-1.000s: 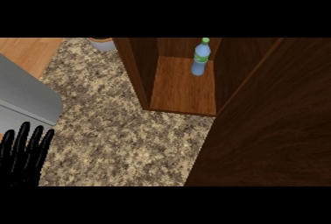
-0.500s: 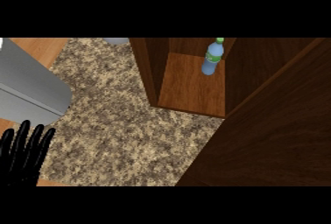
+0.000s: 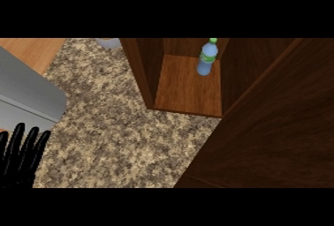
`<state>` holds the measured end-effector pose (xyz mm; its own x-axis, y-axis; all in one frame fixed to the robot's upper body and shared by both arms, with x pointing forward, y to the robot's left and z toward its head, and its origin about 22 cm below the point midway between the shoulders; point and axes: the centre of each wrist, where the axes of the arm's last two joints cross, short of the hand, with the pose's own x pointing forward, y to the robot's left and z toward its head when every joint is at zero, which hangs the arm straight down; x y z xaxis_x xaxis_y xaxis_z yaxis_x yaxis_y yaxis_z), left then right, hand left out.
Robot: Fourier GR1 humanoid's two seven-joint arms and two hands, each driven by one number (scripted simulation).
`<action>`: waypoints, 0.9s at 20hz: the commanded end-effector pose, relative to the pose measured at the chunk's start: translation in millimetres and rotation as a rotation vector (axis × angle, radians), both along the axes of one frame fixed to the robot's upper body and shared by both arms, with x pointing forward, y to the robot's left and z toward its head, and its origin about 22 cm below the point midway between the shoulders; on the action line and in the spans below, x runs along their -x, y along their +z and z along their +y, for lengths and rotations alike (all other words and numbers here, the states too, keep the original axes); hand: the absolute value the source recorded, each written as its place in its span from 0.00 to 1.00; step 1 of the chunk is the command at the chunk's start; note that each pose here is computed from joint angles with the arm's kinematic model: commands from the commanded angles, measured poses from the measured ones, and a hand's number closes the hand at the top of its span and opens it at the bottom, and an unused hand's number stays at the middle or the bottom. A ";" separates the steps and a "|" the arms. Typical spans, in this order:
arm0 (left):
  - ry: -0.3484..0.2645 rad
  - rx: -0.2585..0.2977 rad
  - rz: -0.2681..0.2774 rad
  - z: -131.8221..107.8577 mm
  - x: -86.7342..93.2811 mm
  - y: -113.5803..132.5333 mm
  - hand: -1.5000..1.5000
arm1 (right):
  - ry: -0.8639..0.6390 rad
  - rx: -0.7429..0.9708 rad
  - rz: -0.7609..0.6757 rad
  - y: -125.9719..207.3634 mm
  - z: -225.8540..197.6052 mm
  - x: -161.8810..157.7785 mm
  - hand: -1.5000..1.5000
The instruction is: Pick up the bottled water, place it into the cabinet and close the cabinet
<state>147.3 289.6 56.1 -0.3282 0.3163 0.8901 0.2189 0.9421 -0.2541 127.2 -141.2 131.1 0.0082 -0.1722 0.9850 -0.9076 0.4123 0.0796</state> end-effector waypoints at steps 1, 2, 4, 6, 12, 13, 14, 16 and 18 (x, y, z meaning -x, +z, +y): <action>0.026 0.010 0.012 2.8 2.2 -2.8 0.00 | -0.310 -0.084 0.138 -12.0 4.7 -24.0 1.00; 0.012 0.008 -0.006 1.8 0.8 0.6 0.00 | -0.344 -0.095 0.133 -11.0 -0.2 -28.7 1.00; 0.013 0.006 0.001 4.8 1.0 0.2 0.00 | -0.369 -0.104 0.128 -11.2 -0.5 -35.0 1.00; 0.011 0.001 0.002 5.6 1.7 -1.4 0.00 | -0.433 -0.109 0.136 -13.2 -5.1 -45.1 1.00; -0.039 0.003 0.005 1.5 -0.7 0.5 0.00 | -0.558 -0.114 0.176 -9.5 7.1 -102.5 1.00; -0.037 0.011 -0.008 0.5 -2.5 -3.5 0.00 | -0.575 -0.121 0.188 -6.1 12.8 -110.3 1.00; -0.031 0.005 0.012 2.5 -1.0 -1.8 0.00 | -0.597 -0.112 0.199 -3.5 14.2 -126.1 1.00; -0.033 0.015 0.019 1.0 -1.3 -5.0 0.00 | -0.621 -0.100 0.199 5.7 29.1 -147.5 1.00; -0.044 0.027 0.012 1.4 -3.2 0.3 0.00 | -0.643 -0.099 0.218 15.1 37.9 -172.8 1.00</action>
